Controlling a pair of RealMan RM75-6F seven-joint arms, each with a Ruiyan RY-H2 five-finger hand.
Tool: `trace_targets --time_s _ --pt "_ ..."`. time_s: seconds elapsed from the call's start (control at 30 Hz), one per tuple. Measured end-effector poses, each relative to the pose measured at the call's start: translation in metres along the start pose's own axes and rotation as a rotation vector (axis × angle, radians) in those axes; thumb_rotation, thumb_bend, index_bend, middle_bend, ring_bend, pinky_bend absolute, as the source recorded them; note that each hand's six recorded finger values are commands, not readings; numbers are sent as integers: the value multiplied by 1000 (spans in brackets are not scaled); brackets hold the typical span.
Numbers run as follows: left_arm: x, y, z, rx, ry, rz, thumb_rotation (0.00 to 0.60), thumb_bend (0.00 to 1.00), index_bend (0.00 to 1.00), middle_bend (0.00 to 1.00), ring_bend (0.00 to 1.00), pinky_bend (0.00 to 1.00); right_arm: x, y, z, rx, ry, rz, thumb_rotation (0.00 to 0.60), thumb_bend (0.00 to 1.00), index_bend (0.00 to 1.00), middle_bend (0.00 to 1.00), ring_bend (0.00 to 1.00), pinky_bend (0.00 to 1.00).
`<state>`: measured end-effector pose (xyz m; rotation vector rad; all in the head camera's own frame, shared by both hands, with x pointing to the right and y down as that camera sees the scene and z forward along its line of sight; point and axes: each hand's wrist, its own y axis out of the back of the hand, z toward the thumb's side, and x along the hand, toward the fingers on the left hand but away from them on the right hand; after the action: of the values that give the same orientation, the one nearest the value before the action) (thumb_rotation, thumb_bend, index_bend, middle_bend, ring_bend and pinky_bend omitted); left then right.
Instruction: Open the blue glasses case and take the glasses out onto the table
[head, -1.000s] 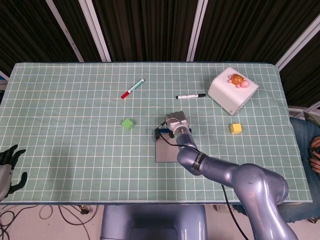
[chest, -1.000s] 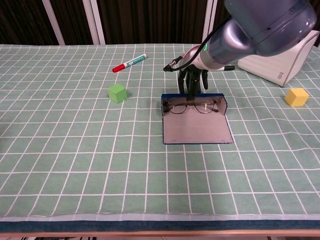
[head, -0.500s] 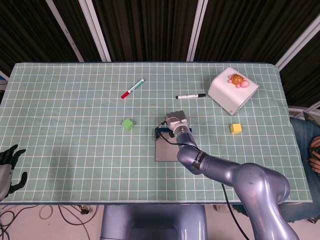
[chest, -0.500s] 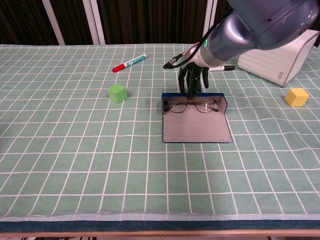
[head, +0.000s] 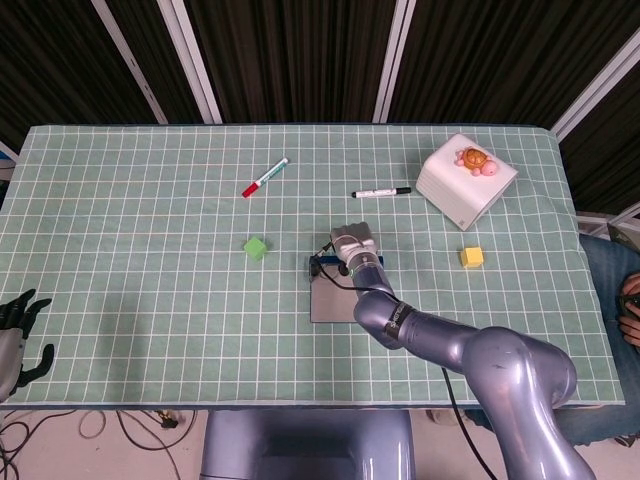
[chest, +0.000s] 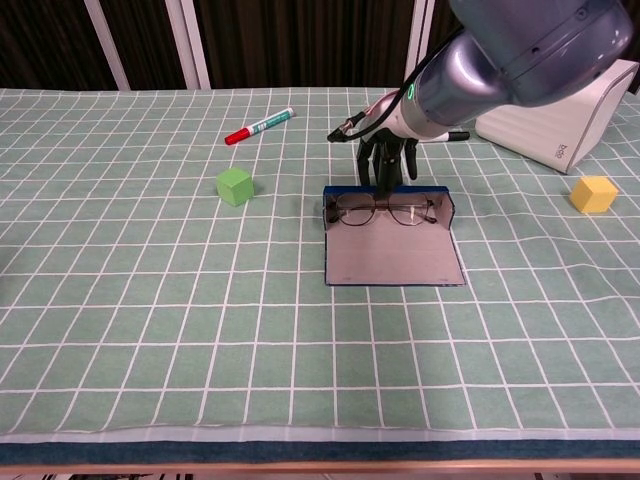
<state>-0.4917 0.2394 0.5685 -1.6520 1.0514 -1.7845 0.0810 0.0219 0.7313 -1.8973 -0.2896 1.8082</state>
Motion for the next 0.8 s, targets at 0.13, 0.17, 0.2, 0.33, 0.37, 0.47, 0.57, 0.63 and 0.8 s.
trace_targets --time_s 0.13,0.17,0.2,0.33,0.37,0.47,0.57,0.63,0.8 --pt "0 0 0 0 1 0 600 470 125 0 0 31 -1 -1 -1 0 -1 0 600 456 384 378 364 330" --pt "0 0 0 0 1 0 600 470 125 0 0 31 -1 -1 -1 1 -2 0 600 458 387 382 364 330" --pt "0 0 0 0 2 0 600 470 125 0 0 31 -1 -1 -1 1 -2 0 600 461 391 387 364 330" --pt "0 0 0 1 2 0 600 470 125 0 0 31 -1 0 -1 -4 1 -2 600 467 398 398 365 330" --pt "0 0 0 1 2 0 600 470 125 0 0 31 -1 0 -1 -3 0 -3 600 467 399 400 365 331" --pt "0 0 0 1 3 0 600 470 125 0 0 31 -1 -1 -1 -4 1 0 600 468 402 404 365 331" --pt "0 0 0 1 3 0 600 470 125 0 0 31 -1 -1 -2 -4 0 2 600 472 406 410 365 331" --pt "0 0 0 2 3 1 600 470 125 0 0 31 -2 -2 -3 -5 0 3 600 478 410 420 366 331" --pt "0 0 0 0 4 -1 600 470 125 0 0 34 -2 -1 -3 -5 1 -1 600 491 423 440 370 331"
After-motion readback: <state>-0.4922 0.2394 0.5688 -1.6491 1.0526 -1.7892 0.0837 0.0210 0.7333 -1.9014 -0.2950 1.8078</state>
